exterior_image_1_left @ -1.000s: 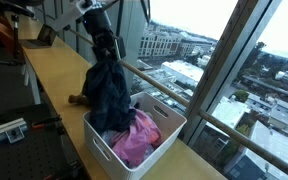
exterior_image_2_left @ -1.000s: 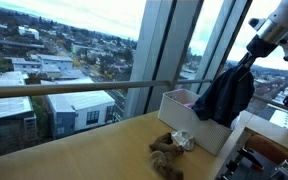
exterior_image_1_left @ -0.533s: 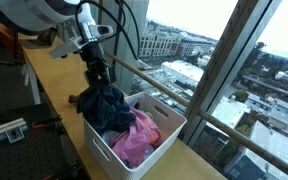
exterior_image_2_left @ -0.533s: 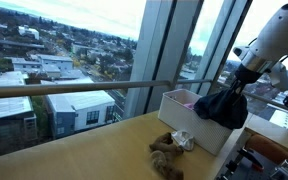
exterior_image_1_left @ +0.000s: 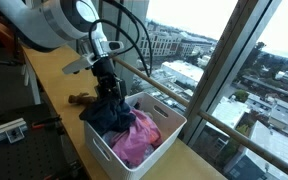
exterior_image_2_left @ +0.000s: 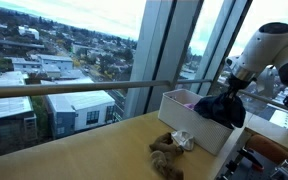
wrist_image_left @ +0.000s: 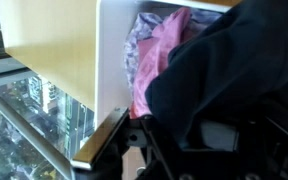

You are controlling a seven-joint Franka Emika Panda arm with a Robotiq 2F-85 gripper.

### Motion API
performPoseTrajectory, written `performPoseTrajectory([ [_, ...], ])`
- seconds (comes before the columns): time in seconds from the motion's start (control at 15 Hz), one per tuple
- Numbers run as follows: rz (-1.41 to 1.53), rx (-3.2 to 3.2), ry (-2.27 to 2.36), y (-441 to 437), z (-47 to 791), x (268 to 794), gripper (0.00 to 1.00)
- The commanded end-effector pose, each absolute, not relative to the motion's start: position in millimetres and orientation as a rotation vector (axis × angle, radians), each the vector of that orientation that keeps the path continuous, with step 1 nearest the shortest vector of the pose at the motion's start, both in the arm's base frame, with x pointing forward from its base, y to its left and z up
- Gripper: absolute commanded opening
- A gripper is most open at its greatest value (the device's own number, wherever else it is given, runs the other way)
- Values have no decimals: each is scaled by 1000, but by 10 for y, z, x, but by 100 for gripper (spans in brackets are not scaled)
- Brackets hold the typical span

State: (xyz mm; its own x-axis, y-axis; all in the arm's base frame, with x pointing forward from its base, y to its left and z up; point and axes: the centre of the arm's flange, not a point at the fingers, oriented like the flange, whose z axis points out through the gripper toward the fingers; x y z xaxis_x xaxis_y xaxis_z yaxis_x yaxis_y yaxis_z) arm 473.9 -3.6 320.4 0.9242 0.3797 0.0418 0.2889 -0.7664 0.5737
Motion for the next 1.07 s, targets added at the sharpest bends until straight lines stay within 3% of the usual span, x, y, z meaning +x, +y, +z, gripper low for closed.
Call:
performPoseTrajectory([
  [0.0,260,2428,401,-308,3450,5361,0],
  [0.6,233,2426,317,-635,3342,6028,0],
  [0.73,210,2431,331,-605,3207,6065,28],
  [1.0,184,2432,362,-464,3050,6019,54],
])
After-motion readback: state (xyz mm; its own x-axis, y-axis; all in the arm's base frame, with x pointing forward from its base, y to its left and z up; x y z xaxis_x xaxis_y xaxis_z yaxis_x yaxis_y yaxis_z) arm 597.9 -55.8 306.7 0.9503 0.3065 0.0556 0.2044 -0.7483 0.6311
